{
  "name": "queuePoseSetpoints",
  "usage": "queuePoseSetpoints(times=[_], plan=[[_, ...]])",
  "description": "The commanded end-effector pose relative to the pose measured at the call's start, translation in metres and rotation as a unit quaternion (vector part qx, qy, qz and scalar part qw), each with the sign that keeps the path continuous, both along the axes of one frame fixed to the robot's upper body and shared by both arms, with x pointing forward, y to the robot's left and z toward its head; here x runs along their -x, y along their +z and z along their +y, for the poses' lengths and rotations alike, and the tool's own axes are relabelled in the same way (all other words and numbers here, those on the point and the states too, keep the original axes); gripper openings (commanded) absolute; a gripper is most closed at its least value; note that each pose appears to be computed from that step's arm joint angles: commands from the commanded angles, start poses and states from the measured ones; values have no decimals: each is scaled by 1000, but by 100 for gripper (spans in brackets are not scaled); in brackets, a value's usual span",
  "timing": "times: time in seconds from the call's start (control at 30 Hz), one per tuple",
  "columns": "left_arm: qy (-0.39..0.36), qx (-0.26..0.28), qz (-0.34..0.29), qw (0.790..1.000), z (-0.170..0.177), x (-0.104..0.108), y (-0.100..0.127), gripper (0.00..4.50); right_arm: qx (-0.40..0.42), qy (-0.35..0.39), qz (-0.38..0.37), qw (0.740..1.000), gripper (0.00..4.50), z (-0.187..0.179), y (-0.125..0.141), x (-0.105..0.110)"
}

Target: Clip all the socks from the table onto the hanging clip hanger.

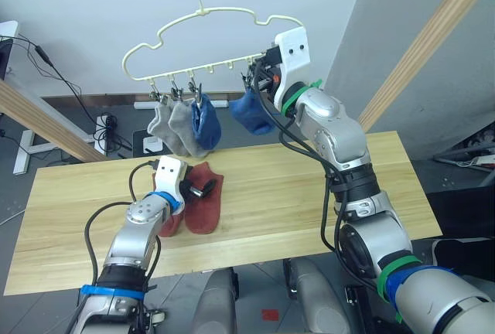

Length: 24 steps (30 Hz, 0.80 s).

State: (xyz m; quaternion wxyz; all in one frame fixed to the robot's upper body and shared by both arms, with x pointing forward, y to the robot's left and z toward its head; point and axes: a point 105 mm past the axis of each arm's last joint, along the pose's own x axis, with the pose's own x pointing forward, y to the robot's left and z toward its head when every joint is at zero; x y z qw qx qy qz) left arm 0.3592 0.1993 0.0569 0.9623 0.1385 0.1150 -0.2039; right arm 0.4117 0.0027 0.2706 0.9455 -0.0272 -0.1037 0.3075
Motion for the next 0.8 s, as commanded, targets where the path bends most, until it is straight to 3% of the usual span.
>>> queuePoseSetpoints(times=[0.03, 0.2, 0.53, 0.67, 0.8], plan=[[-17, -22, 17, 999, -7, -4, -13, 400, -9, 16, -27, 999, 22, 6, 16, 10], [-5, -29, 56, 998, -3, -1, -32, 400, -8, 18, -25, 999, 22, 8, 15, 12], [-33, -23, 46, 998, -8, 8, -30, 106, -8, 13, -23, 1000, 22, 7, 12, 14], [-83, -8, 4, 996, -22, 11, -10, 2, -7, 9, -23, 1000, 22, 5, 13, 13], [-174, 19, -48, 983, -51, 15, 24, 0, -9, 7, -24, 1000, 22, 4, 14, 12]])
